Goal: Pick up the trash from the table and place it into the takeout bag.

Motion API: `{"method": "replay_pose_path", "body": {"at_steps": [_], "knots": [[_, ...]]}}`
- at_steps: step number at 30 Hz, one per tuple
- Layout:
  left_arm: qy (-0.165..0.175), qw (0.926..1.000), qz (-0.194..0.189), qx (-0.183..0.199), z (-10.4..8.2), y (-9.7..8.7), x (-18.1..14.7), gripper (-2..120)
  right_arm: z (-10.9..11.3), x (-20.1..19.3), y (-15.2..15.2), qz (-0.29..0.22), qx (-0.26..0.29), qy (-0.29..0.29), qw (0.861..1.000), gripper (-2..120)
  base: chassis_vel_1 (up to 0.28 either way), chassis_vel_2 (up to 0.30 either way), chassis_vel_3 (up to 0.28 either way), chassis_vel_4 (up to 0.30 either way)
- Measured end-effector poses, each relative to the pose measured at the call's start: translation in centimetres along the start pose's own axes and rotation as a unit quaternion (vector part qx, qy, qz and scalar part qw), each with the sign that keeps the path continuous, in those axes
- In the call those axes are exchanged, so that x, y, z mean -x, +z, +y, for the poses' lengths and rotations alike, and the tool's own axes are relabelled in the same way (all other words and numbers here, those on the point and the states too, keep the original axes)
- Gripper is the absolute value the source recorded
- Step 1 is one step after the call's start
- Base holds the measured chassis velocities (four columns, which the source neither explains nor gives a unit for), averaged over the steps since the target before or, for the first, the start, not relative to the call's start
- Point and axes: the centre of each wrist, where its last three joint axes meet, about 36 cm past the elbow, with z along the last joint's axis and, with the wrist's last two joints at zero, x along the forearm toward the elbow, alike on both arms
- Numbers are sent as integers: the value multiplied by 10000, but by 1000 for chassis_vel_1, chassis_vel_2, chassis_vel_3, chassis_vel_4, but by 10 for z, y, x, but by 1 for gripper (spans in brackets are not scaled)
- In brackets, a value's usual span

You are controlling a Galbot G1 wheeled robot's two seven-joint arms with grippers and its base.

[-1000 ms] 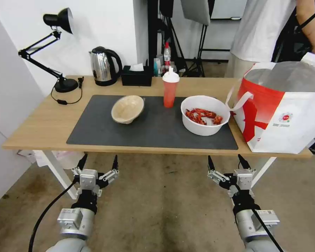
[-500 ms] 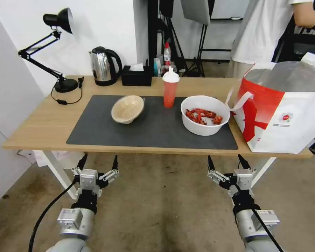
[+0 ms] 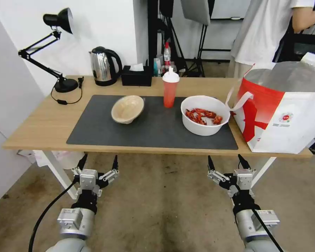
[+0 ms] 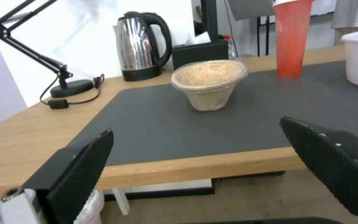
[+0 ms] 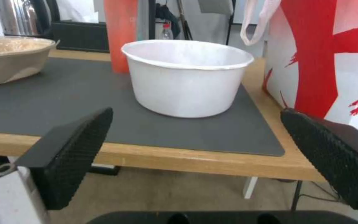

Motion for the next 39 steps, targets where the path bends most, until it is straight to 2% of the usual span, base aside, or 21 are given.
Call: {"method": "replay_pose_path", "body": {"at_steps": [13, 14, 15, 17, 19, 21, 22, 26, 27, 29, 30, 31, 32, 33, 34, 39], "knots": [[-4, 10000, -45, 2, 0, 0, 1, 100, 0, 1, 0, -21, -5, 0, 10000, 100, 0, 0, 0, 0], [-17, 9999, -126, 6, 0, 0, 4, 100, -1, 1, -1, -49, -12, 2, 10000, 100, 0, 0, 0, 0], [-47, 9993, -365, 15, -1, 0, 11, 100, -2, 4, -2, -188, -46, 15, 9998, 100, 0, 0, 0, 0], [-58, 9990, -449, 18, -1, 1, 13, 100, -4, 6, -3, -289, -74, 28, 9996, 100, 0, 0, 0, 0], [-145, 9937, -1111, 39, -4, 0, 33, 100, -14, 20, -8, -956, -246, 126, 9950, 100, 0, 0, 0, 0], [-200, 9873, -1574, 51, -6, -1, 47, 100, -22, 31, -13, -1501, -373, 200, 9878, 100, 0, 0, 0, 0], [-200, 9873, -1574, 51, -6, -1, 47, 100, -22, 31, -13, -1501, -373, 200, 9878, 100, 0, 0, 0, 0], [-313, 9655, -2584, 71, -11, -6, 79, 100, -39, 55, -27, -2639, -610, 329, 9621, 100, 0, 0, 0, 0], [-313, 9655, -2584, 71, -11, -6, 79, 100, -39, 55, -27, -2639, -610, 329, 9621, 100, 0, 0, 0, 0], [-362, 9493, -3122, 78, -14, -11, 97, 100, -46, 64, -34, -3107, -700, 376, 9472, 100, 0, 0, 0, 0], [-381, 9421, -3331, 80, -15, -13, 104, 100, -47, 66, -35, -3218, -702, 327, 9437, 100, 0, 0, 0, 0], [-377, 9314, -3620, 68, -17, -16, 113, 100, -46, 68, -36, -3307, -700, 260, 9408, 100, 0, 0, 0, 0], [-377, 9314, -3620, 68, -17, -16, 113, 100, -46, 68, -36, -3307, -700, 260, 9408, 100, 0, 0, 0, 0], [-303, 9256, -3773, 64, -18, -16, 119, 100, -46, 69, -36, -3332, -703, 229, 9400, 100, 0, 0, 0, 0], [-261, 9234, -3829, 57, -18, -15, 122, 100, -46, 69, -36, -3336, -704, 213, 9398, 100, 0, 0, 0, 0], [-213, 9228, -3847, 46, -18, -13, 124, 100, -45, 69, -34, -3314, -704, 167, 9407, 100, 0, 0, 0, 0]]}}
